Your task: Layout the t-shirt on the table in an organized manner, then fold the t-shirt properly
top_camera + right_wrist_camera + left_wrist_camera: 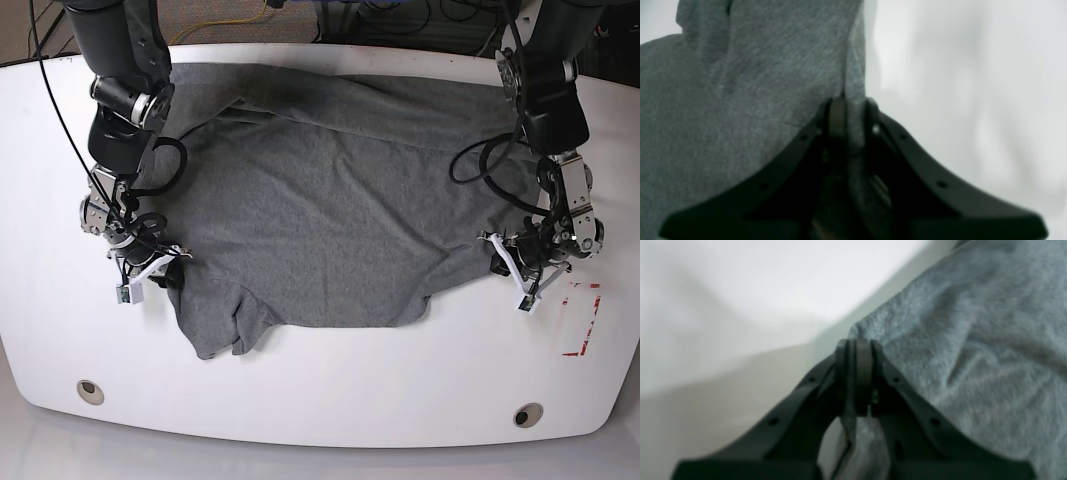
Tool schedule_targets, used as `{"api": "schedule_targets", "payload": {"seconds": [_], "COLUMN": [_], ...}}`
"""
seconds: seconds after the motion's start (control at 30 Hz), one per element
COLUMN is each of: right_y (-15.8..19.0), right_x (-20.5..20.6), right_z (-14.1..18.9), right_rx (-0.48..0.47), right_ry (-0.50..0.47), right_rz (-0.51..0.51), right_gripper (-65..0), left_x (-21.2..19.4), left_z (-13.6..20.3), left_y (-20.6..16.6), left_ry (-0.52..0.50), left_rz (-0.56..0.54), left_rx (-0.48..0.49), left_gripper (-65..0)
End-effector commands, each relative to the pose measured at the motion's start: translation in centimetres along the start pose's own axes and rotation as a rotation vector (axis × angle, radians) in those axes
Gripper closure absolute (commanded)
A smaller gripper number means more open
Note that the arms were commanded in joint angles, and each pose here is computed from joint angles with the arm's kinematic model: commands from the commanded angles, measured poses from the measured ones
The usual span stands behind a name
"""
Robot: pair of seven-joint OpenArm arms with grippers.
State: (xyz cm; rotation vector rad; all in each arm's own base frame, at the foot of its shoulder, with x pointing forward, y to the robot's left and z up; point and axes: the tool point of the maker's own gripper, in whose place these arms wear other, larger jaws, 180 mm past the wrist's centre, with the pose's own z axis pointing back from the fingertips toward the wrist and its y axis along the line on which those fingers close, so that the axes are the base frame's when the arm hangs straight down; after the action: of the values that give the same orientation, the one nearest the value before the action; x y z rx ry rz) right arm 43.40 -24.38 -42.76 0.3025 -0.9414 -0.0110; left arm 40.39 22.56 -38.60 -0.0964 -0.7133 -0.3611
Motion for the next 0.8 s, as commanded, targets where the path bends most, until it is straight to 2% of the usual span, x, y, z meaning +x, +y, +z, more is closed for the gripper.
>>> {"api": "schedule_targets", "payload": {"seconds": [0.0, 0.17, 0.5, 0.77], "right_y": [-0.5, 0.0, 0.5, 0.6], "right_x": [1.2, 1.1, 1.0, 1.0], "right_z": [0.2, -0.1, -0.4, -0.4], "right_rx": [-0.012, -0.003, 0.006, 0.008], "right_ry": [-0.008, -0.008, -0.007, -0.007], "right_rz": [0.021, 0.016, 0.014, 0.013], "right_gripper": [-8.9, -8.9, -8.9, -8.9], "left_x": [3.2, 4.0, 4.0, 3.8], "left_z": [1.1, 2.3, 3.5, 3.7], "left_y": [-1.3, -4.5, -10.2, -11.9], "left_ry": [-0.085, -0.117, -0.142, -0.147], "left_rz": [-0.086, -0.227, -0.413, -0.451], "left_rx": [0.004, -0.004, -0.071, -0.099], "left_gripper": [-0.4, -0.4, -0.4, -0.8]}}
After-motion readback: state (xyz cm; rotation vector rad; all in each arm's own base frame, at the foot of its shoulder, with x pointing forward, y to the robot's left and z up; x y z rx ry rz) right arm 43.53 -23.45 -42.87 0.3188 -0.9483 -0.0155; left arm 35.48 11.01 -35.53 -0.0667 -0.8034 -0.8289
